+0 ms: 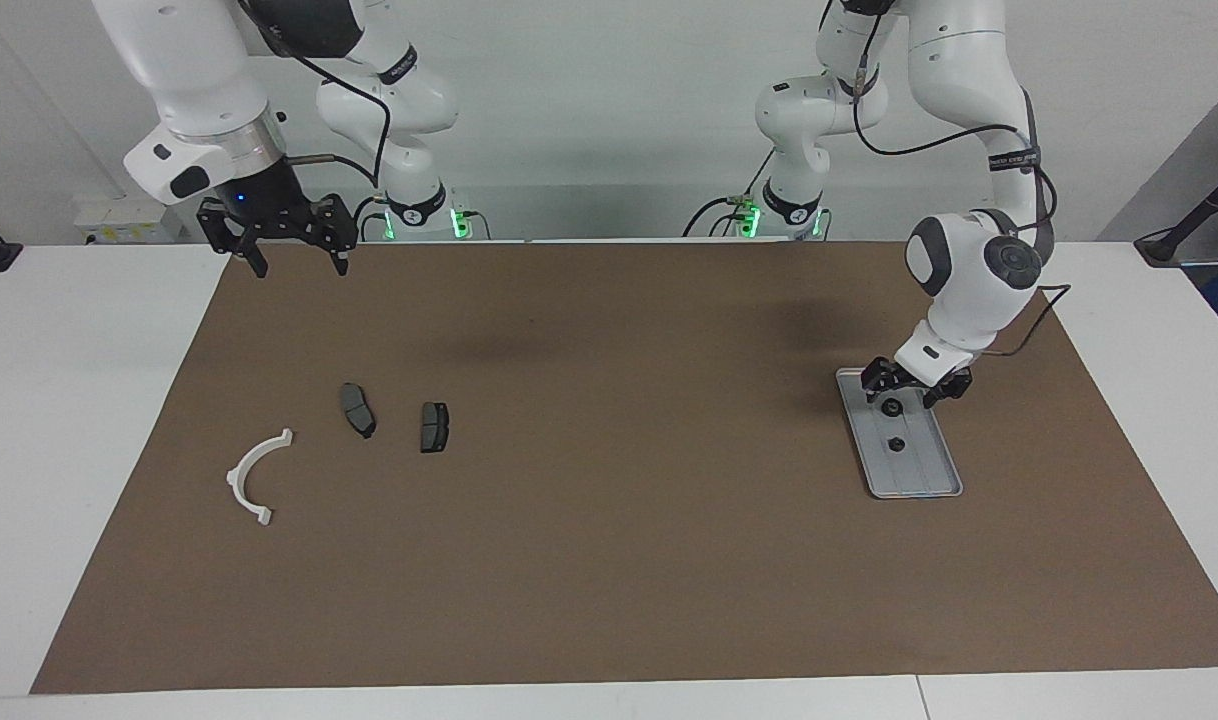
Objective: Place bearing gear from tray to pile
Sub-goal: 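Reach the left gripper down to the tray and grasp a black gear, then carry the gear toward the table center while the right gripper approaches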
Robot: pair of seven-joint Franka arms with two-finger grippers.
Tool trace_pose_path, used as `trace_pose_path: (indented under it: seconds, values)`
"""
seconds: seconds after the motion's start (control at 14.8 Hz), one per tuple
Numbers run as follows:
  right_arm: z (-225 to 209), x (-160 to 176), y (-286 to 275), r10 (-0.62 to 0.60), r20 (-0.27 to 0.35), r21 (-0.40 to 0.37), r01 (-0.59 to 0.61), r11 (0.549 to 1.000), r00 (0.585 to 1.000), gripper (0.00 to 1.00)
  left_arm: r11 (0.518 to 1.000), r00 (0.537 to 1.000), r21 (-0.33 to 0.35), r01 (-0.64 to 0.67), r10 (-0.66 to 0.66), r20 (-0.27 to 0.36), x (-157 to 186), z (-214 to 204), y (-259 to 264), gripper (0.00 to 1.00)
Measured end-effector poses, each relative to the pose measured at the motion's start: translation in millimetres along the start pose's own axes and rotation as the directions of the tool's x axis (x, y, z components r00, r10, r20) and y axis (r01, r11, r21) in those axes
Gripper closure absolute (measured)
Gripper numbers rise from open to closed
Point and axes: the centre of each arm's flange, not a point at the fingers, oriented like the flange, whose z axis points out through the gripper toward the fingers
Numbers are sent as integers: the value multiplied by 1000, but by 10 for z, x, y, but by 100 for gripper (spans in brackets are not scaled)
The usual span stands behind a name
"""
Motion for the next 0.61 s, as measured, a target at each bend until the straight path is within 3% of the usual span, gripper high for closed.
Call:
trace_pose_path:
  seconds: [0.34,0.61]
  values:
    - [33,30,-71,-6,-20,31,7,1000,1000,0,1000,1000,0,15,-15,-8,-19,40,-3,0]
    - [477,129,-323,-14,-49,38,16,999,999,0,999,999,-1,40,-40,-15,-19,131,-2,0]
